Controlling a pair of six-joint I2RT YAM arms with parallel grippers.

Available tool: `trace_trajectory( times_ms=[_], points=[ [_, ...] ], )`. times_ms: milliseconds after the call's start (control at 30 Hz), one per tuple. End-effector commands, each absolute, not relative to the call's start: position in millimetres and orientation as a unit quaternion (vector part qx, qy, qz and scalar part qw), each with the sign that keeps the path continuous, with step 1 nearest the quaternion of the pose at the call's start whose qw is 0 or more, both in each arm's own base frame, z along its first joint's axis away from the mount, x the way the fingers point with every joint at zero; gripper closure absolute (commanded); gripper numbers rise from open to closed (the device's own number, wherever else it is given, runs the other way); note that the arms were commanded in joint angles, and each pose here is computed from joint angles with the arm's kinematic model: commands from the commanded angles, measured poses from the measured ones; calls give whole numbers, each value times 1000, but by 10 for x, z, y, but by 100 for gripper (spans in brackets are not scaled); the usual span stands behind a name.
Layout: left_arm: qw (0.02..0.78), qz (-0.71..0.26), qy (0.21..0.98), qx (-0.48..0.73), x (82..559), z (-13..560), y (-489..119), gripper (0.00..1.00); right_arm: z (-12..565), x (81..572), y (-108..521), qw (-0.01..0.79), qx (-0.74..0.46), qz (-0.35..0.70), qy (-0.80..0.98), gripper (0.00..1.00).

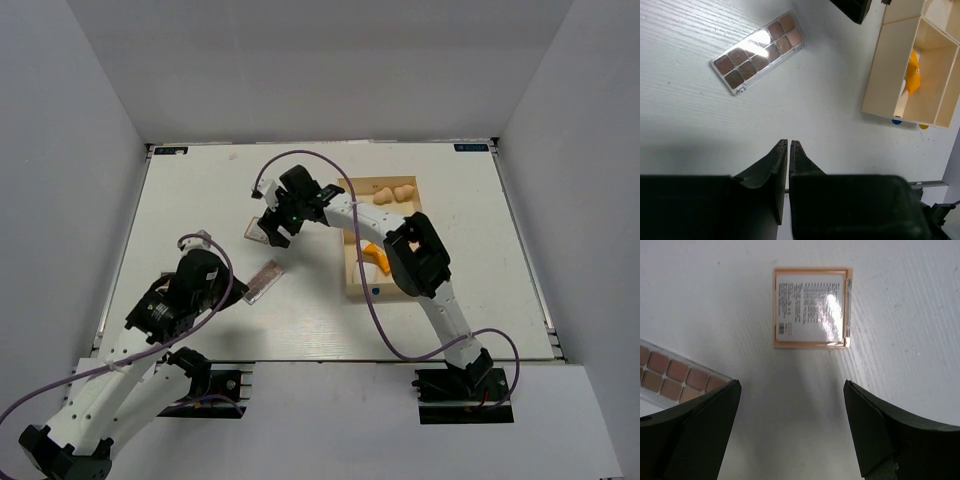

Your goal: Organize the makeup

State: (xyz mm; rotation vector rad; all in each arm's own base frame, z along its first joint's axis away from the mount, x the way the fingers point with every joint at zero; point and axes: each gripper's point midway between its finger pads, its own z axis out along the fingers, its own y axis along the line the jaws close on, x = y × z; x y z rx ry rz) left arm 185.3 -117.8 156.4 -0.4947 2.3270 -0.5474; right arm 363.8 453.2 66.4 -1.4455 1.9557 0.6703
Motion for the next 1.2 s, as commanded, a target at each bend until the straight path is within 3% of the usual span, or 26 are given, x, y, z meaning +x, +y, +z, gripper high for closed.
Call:
trace_trajectory(
  times_ms=[0,1167],
  points=[
    [334,-207,894,-215,1800,1518,-1130,82,732,3749,4675,325,-549,239,732,11],
    [324,-195,902,-210,1965,1468,-1226,82,320,3903,5102,344,-577,243,699,11]
  ],
)
